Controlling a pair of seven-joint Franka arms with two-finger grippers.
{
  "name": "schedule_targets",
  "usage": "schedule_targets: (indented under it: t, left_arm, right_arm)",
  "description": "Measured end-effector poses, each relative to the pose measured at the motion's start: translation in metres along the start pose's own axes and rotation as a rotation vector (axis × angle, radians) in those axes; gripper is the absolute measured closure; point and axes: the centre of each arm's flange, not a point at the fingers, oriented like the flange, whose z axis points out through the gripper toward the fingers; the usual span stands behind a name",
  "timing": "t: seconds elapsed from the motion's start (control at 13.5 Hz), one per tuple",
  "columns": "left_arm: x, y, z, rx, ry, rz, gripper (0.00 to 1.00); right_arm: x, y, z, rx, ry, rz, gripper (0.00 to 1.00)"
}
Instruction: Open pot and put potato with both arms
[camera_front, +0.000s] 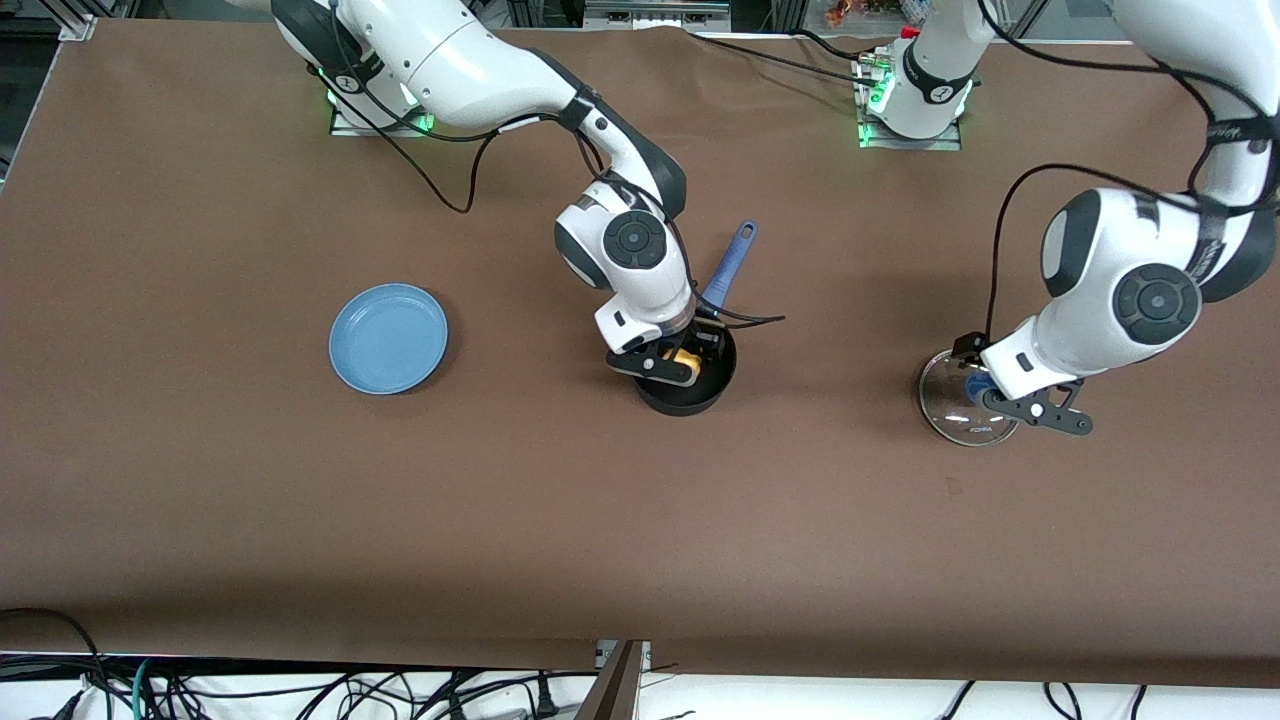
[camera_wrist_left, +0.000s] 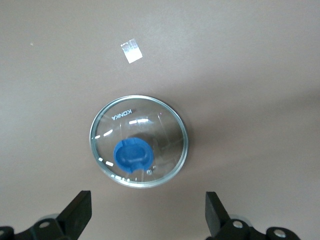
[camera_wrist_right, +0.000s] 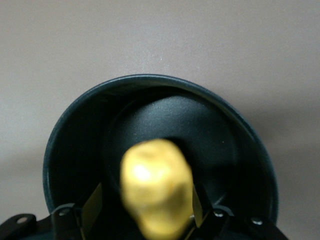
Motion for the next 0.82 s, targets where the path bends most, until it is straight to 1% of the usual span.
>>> schedule_targets:
  t: [0.07,0.15,0.22,0.3,0.45,0.52,0.59,0.67,0.82]
  left_arm:
    - [-0.001,0.004,-0.023,-0.001,-0.021,0.006,0.0]
    - [-0.003,0.008,-0.042,-0.004,-0.044,0.009,0.0]
    - [-0.006,0.008,-0.06,-0.005,-0.063,0.008,0.0]
    - [-0.01,0.007,-0.078,-0.005,-0.074,0.003,0.0]
    - [-0.023,0.004,-0.111,-0.02,-0.081,-0.014,0.0]
    - [-0.032,0.003,-0.125,-0.039,-0.076,-0.026,0.0]
    - [-0.042,0.0,-0.142,-0.054,-0.055,-0.041,0.0]
    - [-0.054,-0.004,-0.16,-0.063,-0.025,-0.056,0.0]
    - [-0.078,-0.007,-0.193,-0.09,0.031,-0.089,0.0]
  right_arm:
    - [0.0,0.0,0.0,-0.001,0.001,0.0,0.14]
    - [0.001,0.001,0.0,-0.001,0.003,0.001,0.12]
    - [0.002,0.0,-0.002,0.0,0.006,0.002,0.05]
    - [0.004,-0.001,-0.006,0.003,0.01,0.002,0.01]
    - [0.01,-0.002,-0.029,-0.012,0.013,0.006,0.01]
    - [0.017,-0.002,-0.05,-0.029,0.011,0.012,0.0]
    - [0.025,0.0,-0.076,-0.037,0.014,0.021,0.0]
    - [0.034,0.004,-0.104,-0.047,0.018,0.031,0.0]
    - [0.057,0.024,-0.158,-0.09,0.012,0.03,0.0]
